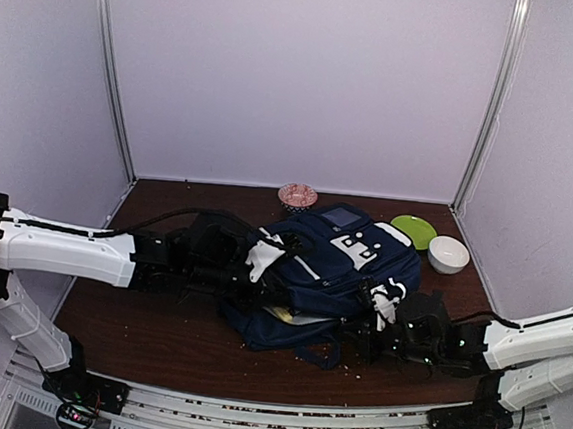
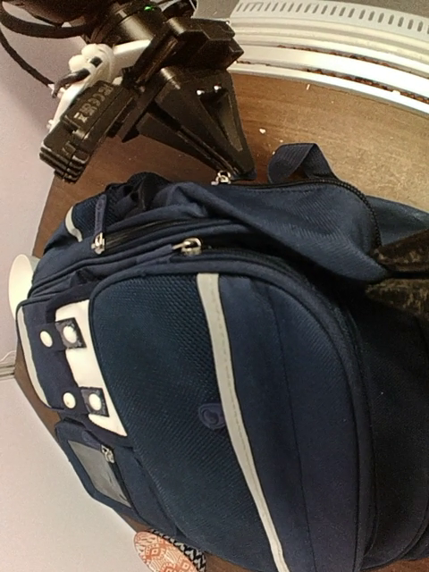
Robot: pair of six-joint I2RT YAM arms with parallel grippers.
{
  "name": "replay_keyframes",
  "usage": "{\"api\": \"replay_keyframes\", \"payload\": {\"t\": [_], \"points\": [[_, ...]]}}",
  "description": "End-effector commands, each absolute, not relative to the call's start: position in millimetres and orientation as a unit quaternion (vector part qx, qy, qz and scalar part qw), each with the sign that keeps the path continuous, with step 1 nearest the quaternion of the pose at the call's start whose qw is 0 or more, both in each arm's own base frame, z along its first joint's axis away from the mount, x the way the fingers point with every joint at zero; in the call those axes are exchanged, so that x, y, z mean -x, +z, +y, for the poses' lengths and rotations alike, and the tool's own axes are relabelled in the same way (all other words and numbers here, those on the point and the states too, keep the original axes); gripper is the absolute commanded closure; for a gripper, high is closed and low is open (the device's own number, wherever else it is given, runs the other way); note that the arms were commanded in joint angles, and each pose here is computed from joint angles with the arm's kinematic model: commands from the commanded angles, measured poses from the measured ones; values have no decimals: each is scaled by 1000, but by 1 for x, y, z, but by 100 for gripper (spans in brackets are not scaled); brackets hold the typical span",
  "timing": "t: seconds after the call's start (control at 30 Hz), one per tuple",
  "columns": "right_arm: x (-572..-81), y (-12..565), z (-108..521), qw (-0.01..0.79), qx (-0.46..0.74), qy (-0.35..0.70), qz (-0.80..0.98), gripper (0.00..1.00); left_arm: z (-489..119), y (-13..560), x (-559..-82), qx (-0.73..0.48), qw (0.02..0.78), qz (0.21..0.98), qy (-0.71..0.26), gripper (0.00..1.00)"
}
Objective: Pack the student bag
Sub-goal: Zip the student bag at the center of the board.
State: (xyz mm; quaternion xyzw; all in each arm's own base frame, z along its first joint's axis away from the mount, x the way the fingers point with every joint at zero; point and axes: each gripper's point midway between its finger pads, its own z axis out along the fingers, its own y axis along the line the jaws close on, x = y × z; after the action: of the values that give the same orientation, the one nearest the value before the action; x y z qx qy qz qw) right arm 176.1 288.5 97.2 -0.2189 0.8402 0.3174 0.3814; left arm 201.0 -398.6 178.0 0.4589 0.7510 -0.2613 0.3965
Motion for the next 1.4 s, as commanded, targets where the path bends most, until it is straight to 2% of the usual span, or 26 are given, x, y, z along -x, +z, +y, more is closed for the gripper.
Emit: {"api": "replay_keyframes", "payload": {"t": [0.0, 0.43, 1.37], "points": [[-164, 106, 313, 378, 254, 325, 829, 100, -422, 215, -206, -439, 440, 722, -305, 100], [-126, 127, 383, 353, 297, 397, 794, 100, -413, 187, -198, -436, 415, 738, -303, 100], [-122, 139, 400, 358, 295, 400, 790, 100, -412, 205, -187, -417, 432, 718, -352, 100]]}}
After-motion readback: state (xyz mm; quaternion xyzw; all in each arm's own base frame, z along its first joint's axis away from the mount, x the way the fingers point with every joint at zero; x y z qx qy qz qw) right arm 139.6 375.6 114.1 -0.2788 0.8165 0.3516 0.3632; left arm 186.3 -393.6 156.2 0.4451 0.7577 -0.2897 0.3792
